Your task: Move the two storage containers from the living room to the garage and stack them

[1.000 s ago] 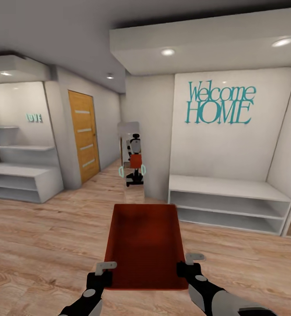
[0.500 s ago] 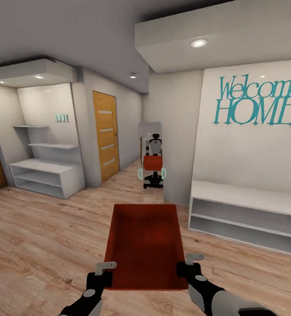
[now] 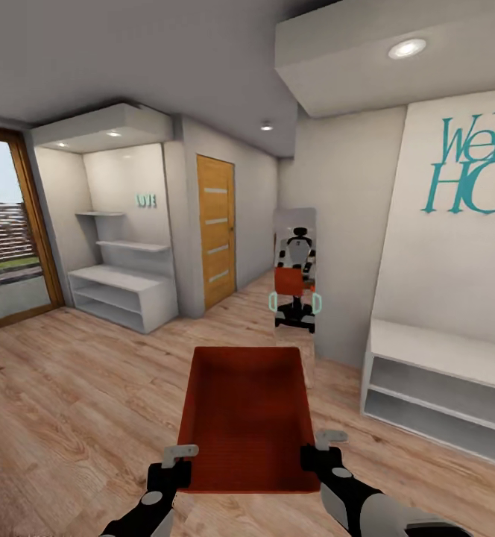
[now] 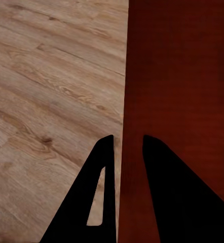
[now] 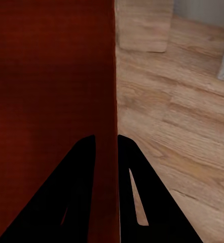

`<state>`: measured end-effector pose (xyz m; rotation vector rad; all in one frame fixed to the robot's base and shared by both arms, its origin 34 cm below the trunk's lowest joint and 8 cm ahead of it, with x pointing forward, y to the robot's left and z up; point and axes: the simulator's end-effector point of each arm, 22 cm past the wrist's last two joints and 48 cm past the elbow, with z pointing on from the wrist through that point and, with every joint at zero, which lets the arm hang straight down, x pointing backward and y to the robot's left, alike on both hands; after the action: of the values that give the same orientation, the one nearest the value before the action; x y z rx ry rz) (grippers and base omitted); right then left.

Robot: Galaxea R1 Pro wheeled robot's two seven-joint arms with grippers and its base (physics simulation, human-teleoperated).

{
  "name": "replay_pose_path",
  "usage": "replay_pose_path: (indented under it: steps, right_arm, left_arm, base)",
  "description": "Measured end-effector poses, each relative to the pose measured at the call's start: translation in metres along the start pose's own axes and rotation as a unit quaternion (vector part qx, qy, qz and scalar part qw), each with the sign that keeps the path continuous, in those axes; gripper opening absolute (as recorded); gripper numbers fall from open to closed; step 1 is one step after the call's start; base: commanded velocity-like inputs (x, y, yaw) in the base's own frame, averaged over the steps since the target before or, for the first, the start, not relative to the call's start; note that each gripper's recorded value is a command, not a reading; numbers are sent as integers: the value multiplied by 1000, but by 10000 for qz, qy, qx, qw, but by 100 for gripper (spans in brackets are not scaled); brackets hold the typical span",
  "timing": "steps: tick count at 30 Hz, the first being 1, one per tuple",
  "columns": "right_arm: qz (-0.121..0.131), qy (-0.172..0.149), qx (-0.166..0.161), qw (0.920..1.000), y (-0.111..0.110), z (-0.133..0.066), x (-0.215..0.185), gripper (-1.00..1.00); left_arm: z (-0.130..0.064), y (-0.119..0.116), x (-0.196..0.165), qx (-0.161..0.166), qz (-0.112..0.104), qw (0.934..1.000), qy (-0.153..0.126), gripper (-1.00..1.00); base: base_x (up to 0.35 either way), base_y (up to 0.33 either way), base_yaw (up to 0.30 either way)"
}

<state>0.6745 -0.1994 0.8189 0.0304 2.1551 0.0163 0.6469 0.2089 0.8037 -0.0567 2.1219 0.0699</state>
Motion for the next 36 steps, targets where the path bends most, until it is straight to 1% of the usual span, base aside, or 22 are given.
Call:
replay_pose_path:
  steps: [18, 36]
  right_arm:
    - [1, 0, -2, 10000, 0, 0, 0, -100]
    - [-2, 3, -2, 10000, 0, 0, 0, -100]
  left_arm:
    - [0, 0, 0, 1, -1, 10000, -1, -100]
    - [0, 0, 0, 2, -1, 10000, 3, -100]
  base:
    - [322, 0, 289]
    - [322, 0, 17]
